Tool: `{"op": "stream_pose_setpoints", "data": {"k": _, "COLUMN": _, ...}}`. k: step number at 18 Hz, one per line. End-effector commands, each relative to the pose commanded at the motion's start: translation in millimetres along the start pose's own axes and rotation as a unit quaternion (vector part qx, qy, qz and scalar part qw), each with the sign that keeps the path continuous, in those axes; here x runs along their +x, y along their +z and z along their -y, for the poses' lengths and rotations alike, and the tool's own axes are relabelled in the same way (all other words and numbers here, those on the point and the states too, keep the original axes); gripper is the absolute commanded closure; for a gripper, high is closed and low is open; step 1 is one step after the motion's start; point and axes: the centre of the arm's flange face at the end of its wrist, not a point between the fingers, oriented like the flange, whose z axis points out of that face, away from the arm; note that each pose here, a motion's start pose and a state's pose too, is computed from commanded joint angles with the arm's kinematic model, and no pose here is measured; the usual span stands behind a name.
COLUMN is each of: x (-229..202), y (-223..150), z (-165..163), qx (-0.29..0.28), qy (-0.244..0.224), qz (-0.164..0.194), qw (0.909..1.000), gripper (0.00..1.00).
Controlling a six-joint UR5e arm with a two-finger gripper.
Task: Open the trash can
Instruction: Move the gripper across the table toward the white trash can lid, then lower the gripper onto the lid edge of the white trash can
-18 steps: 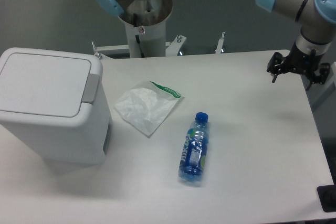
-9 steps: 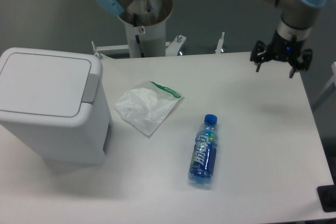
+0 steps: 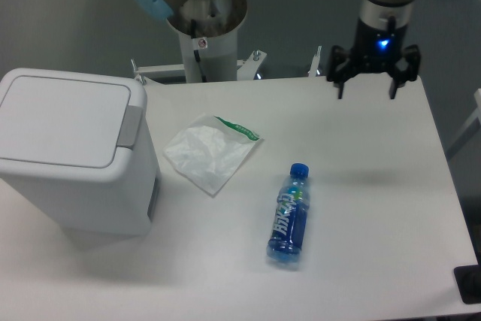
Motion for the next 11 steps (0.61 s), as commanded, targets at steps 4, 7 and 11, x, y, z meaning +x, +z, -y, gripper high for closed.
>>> {"op": "stream_pose_setpoints", "data": {"k": 4, "x": 41, "y": 0, "z": 45, "qx": -0.033, "qy": -0.023, "qz": -0.051, "qw": 0.9979, "gripper": 0.00}}
{"op": "stream_pose_setpoints", "data": {"k": 7, "x": 72, "y": -7, "z": 83, "qx": -0.026, "qy": -0.082, "qz": -0.071, "qw": 0.9938, "gripper": 0.00}}
{"op": "stream_pose_setpoints", "data": {"k": 11, "x": 124, "y": -9, "z": 106, "qx": -0.022, "qy": -0.094, "qz": -0.084, "qw": 0.9918, "gripper": 0.00}}
